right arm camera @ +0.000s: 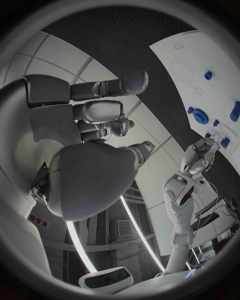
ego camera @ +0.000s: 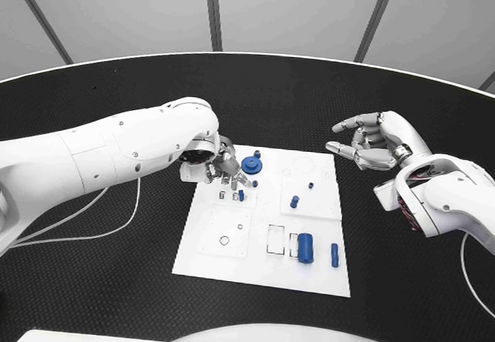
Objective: Assemble the parts on the task board
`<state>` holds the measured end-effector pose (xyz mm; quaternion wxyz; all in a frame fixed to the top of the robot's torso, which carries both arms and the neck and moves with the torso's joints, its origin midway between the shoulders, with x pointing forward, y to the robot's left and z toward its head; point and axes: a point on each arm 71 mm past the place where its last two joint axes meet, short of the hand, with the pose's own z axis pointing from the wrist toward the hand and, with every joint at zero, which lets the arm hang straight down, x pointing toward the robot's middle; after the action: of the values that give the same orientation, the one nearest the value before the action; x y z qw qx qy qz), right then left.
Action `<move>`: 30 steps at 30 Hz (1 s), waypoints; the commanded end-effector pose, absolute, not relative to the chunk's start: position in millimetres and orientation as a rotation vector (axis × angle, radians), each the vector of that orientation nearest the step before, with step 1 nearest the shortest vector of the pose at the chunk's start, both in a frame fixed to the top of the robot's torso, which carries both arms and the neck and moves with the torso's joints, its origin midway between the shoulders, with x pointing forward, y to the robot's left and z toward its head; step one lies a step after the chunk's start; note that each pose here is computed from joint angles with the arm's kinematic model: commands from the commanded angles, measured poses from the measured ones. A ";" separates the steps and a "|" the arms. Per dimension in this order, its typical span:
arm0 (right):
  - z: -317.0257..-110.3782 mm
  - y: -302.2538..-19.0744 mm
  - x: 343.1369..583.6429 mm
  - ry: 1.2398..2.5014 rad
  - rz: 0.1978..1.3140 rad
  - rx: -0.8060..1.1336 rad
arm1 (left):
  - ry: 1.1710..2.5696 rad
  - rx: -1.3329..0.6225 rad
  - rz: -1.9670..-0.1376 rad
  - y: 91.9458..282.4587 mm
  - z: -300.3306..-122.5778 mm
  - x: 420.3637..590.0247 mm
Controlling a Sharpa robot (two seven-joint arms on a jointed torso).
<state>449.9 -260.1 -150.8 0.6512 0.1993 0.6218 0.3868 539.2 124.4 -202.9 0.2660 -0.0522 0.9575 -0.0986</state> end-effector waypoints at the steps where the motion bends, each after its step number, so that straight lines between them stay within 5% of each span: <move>1: -150.8 -260.0 450.0 1.412 0.879 0.452 | 2.588 -0.145 -0.255 125.0 -203.6 539.5; 30: -151.7 -257.5 451.3 1.419 0.881 0.452 | 2.621 -0.127 -0.251 120.1 -212.8 536.7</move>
<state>451.3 -257.6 -151.7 0.6487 0.1989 0.6241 0.3875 536.8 119.8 -212.6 0.2506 -0.0462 0.9623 -0.0956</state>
